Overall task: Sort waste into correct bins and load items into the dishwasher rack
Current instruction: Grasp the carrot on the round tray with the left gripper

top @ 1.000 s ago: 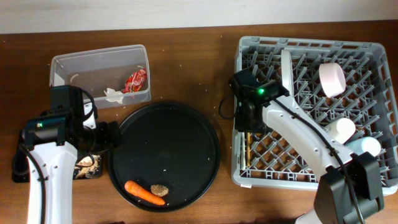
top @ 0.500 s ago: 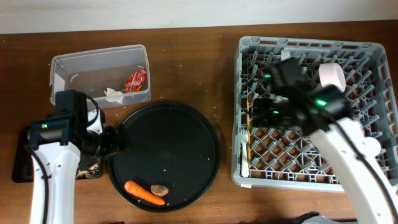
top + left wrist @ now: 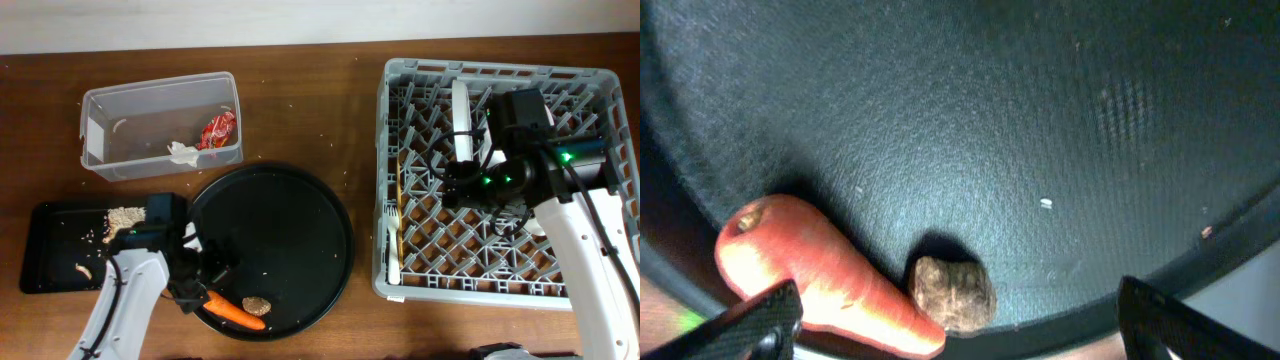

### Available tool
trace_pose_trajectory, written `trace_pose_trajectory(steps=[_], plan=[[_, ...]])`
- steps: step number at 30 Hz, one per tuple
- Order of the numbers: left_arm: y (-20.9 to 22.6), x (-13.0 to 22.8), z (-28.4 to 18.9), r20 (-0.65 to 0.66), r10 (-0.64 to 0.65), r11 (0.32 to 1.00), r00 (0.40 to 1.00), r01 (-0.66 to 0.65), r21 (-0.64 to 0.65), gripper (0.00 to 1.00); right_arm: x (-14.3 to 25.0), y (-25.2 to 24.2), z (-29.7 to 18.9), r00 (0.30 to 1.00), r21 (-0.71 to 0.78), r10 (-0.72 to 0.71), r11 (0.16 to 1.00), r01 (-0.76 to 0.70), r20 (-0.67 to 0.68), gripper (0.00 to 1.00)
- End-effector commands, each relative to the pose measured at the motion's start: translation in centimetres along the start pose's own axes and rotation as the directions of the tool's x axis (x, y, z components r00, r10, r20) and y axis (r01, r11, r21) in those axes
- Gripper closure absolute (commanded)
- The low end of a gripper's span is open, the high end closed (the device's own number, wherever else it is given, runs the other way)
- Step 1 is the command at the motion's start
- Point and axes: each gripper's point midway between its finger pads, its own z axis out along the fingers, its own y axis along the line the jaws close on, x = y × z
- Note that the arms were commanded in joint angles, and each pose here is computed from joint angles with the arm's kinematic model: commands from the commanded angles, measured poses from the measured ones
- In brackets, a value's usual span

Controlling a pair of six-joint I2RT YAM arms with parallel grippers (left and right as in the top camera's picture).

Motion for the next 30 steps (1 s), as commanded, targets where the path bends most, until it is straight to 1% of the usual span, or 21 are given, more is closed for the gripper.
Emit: trace_pose_trajectory(steps=[1,4,8,10,15,18,19,21,23,30], plan=[[-0.2,0.5,1.6,-0.004,0.007,1.000,1.000,-0.007,0.019,0.01,0.2,-0.1,0.6,1.000,0.003,-0.007,1.000,0.007,-0.025,0.14],[-0.1,1.2,2.1,-0.018,0.022,1.000,1.000,-0.022,0.009,0.01,0.5,-0.2,0.9,0.999,0.006,-0.018,1.000,0.018,-0.036,0.14],[-0.1,1.6,2.1,-0.034,-0.006,1.000,0.999,0.006,0.004,0.01,0.6,-0.3,1.1,0.999,0.008,-0.017,1.000,0.018,-0.041,0.14],[-0.3,1.1,1.7,-0.010,0.004,1.000,1.000,-0.004,0.004,0.01,0.6,-0.3,1.1,0.999,0.008,-0.017,1.000,0.018,-0.042,0.14],[-2.1,-0.9,-2.1,0.108,0.041,0.999,0.993,-0.042,0.005,0.01,0.6,-0.3,1.1,0.999,0.008,-0.024,1.000,0.025,-0.043,0.14],[-2.0,-0.4,-3.6,0.130,0.040,0.999,0.991,-0.041,0.002,0.01,0.6,-0.3,1.1,0.999,0.008,-0.024,1.000,0.025,-0.043,0.14],[-1.6,0.3,-3.8,0.114,0.007,1.000,0.994,-0.007,-0.007,0.01,0.6,-0.3,1.2,0.999,0.008,-0.024,1.000,0.025,-0.044,0.14],[-0.5,1.6,-3.7,0.067,-0.038,0.998,0.997,0.041,-0.043,0.01,0.6,-0.3,1.2,0.999,0.008,-0.024,1.000,0.025,-0.044,0.14],[0.1,2.4,-3.4,0.038,-0.051,0.997,0.998,0.053,-0.064,0.01,0.6,-0.3,1.2,0.999,0.008,-0.024,1.000,0.025,-0.044,0.14],[1.5,2.6,-0.4,0.032,-0.106,0.992,0.994,0.108,-0.068,0.01,0.7,-0.3,1.2,0.999,0.009,-0.024,1.000,0.024,-0.047,0.14]])
